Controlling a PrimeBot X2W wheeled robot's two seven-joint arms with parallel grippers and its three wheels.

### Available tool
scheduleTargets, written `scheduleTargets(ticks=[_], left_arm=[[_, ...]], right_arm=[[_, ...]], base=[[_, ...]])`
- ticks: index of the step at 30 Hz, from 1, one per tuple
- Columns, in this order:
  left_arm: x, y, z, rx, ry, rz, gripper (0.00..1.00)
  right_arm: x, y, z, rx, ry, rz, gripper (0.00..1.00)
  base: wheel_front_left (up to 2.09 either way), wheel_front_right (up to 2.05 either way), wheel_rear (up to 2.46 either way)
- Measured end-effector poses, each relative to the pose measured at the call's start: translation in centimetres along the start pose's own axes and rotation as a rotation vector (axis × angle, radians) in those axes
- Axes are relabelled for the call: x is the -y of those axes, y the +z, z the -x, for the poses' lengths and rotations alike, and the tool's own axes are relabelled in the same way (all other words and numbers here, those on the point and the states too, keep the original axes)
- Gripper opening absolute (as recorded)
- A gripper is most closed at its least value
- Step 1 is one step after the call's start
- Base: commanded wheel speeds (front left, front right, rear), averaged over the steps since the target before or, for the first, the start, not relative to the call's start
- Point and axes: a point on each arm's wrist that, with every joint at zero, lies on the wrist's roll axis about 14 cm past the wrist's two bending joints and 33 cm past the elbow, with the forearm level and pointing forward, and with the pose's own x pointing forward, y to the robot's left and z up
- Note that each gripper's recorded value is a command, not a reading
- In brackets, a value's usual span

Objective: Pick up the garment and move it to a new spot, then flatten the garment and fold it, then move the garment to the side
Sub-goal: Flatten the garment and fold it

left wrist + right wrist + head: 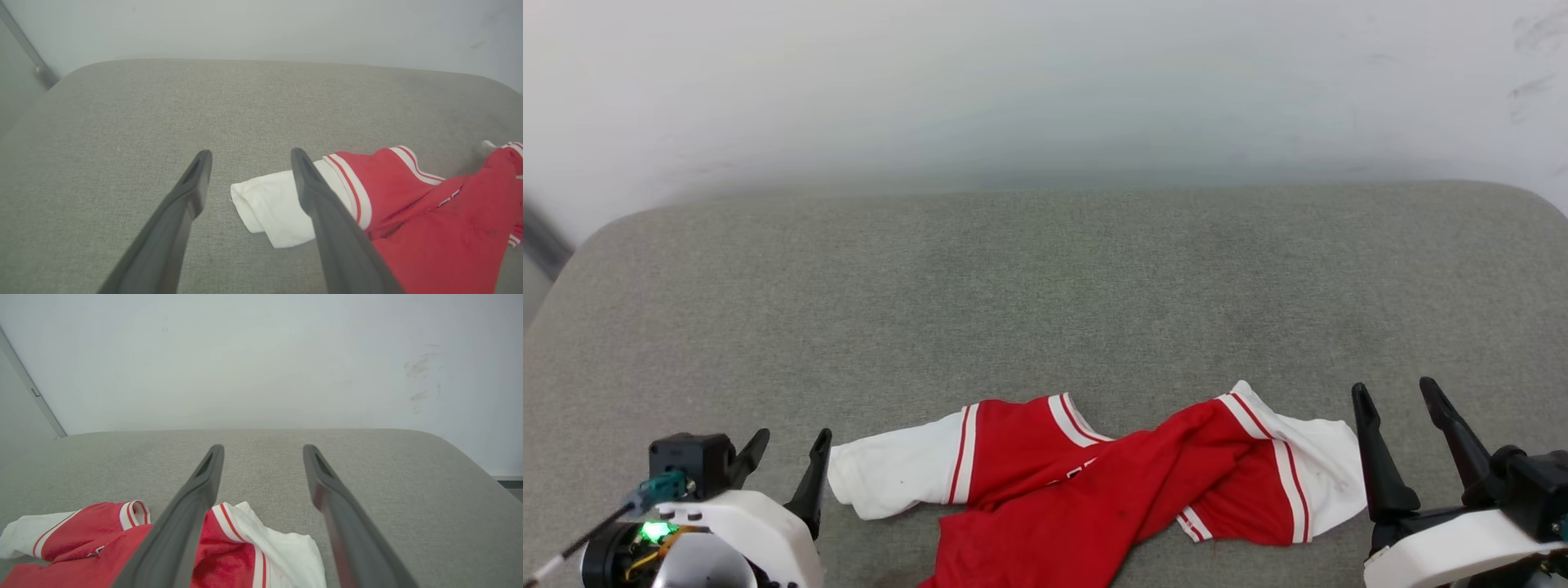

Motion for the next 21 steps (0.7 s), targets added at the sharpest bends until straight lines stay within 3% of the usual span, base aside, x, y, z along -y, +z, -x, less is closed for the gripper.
scheduleTargets(ticks=[6,18,19,21], left_arm=[[-0.8,-2.7,-1.9,-0.276,-0.054,-0.035,1.00],[-0.2,-8.0,-5.4,-0.688,-0.147,0.032,1.00],[-0.6,-11.4,-4.7,-0.876,-0.132,0.022,1.00],[-0.6,-12.2,-4.6,-0.939,-0.134,0.005,1.00]], right_arm=[[0.1,0.3,0.7,0.005,-0.007,-0.022,1.00],[2.6,-2.1,0.6,-0.052,-0.089,-0.061,1.00],[3.3,-3.0,0.5,-0.072,-0.114,-0.072,1.00],[3.7,-3.2,0.4,-0.075,-0.128,-0.072,1.00]], base=[[0.00,0.00,0.00],[0.00,0.00,0.00],[0.00,0.00,0.00],[0.00,0.00,0.00]])
